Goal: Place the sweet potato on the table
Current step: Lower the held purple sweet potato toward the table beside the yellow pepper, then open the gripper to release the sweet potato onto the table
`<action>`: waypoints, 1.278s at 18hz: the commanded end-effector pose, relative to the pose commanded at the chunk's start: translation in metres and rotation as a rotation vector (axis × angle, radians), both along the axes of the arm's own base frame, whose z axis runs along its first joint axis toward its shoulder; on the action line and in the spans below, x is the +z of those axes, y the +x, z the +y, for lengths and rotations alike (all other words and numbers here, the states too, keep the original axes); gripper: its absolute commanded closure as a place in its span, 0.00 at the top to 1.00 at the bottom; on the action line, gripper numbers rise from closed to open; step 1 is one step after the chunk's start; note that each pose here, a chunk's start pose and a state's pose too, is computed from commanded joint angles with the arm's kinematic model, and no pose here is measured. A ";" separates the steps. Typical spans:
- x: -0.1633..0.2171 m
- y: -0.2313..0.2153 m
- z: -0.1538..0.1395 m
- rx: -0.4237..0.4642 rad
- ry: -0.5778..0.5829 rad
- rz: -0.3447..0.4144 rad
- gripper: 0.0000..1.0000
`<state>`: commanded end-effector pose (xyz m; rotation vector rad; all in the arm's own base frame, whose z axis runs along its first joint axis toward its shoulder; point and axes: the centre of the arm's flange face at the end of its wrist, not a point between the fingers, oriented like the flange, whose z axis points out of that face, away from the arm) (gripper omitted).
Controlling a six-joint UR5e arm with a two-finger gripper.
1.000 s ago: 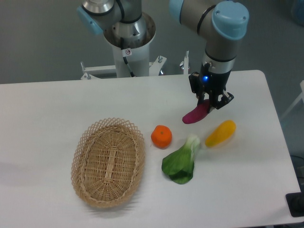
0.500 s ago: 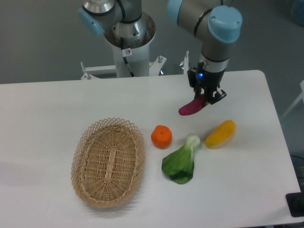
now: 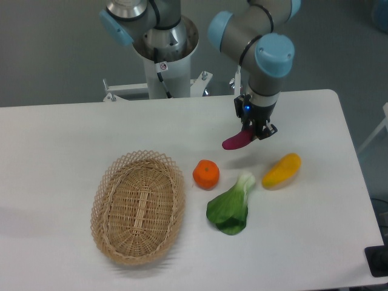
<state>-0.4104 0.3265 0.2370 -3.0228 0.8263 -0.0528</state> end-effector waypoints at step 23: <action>0.069 -0.012 0.004 0.005 0.080 0.189 1.00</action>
